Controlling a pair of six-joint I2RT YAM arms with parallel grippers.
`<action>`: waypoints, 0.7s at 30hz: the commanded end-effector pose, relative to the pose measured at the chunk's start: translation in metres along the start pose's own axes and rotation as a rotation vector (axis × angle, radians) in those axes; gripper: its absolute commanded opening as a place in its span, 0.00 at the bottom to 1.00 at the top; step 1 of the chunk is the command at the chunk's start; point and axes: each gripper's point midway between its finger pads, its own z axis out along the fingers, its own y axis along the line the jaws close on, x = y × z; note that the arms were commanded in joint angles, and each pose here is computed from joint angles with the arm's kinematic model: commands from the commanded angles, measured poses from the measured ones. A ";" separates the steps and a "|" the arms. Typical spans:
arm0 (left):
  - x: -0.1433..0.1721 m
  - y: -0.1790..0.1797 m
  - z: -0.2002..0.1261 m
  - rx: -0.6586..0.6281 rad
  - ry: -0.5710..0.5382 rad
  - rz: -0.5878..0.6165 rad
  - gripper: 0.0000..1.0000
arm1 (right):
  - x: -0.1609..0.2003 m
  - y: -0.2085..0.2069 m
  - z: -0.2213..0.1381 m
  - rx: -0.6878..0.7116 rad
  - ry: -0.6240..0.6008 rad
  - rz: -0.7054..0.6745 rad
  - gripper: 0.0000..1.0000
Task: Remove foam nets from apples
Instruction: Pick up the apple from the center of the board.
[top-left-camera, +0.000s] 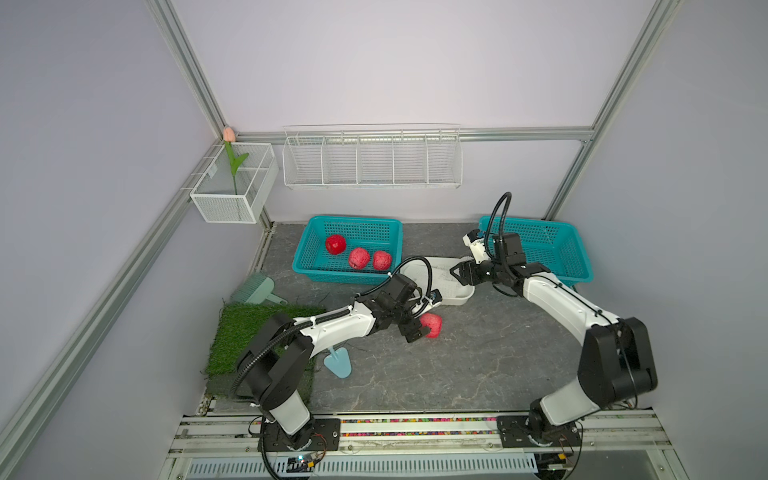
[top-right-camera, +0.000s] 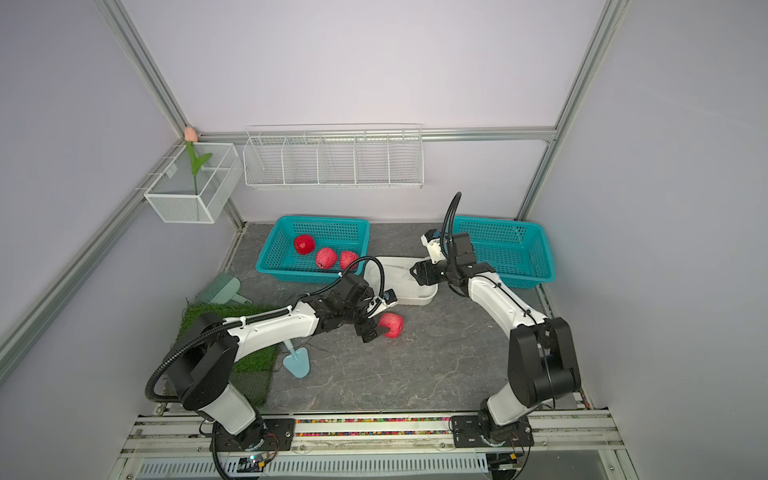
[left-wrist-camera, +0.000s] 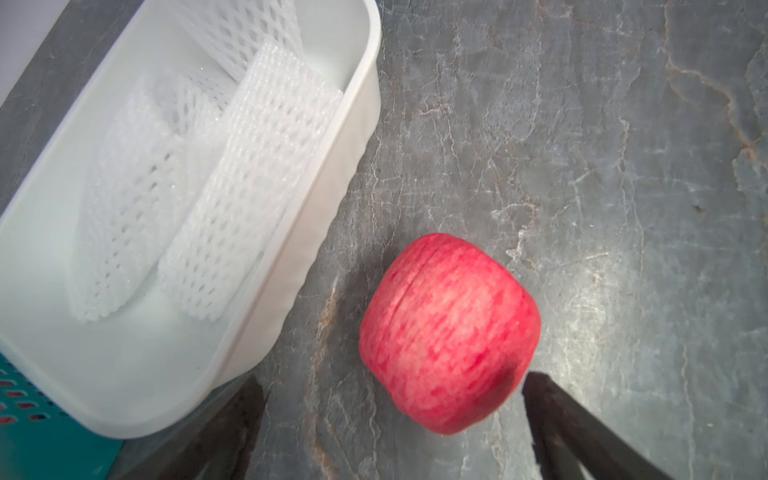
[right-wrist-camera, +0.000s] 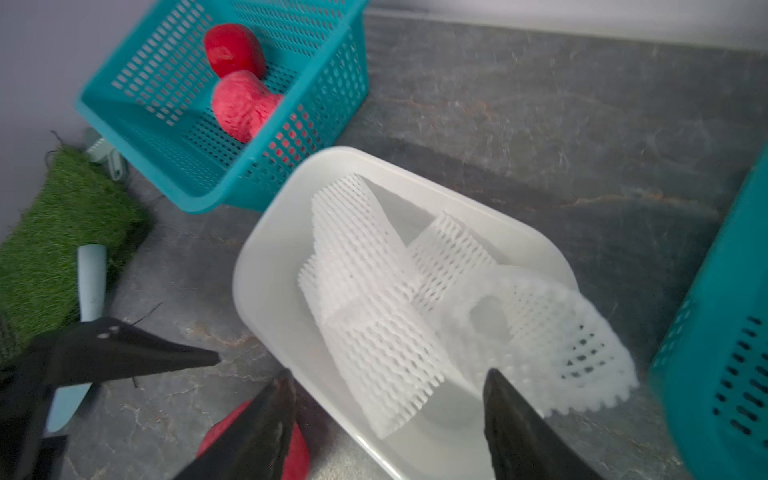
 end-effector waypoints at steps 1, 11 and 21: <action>-0.011 -0.005 0.003 0.040 -0.011 0.066 0.99 | 0.001 0.016 -0.015 -0.045 -0.039 -0.038 0.77; -0.001 -0.028 0.014 0.222 0.068 0.192 0.99 | 0.022 0.021 -0.040 -0.038 -0.033 -0.075 0.86; 0.012 -0.034 0.041 0.316 0.155 0.191 0.99 | 0.021 0.013 -0.050 0.000 -0.054 -0.086 0.87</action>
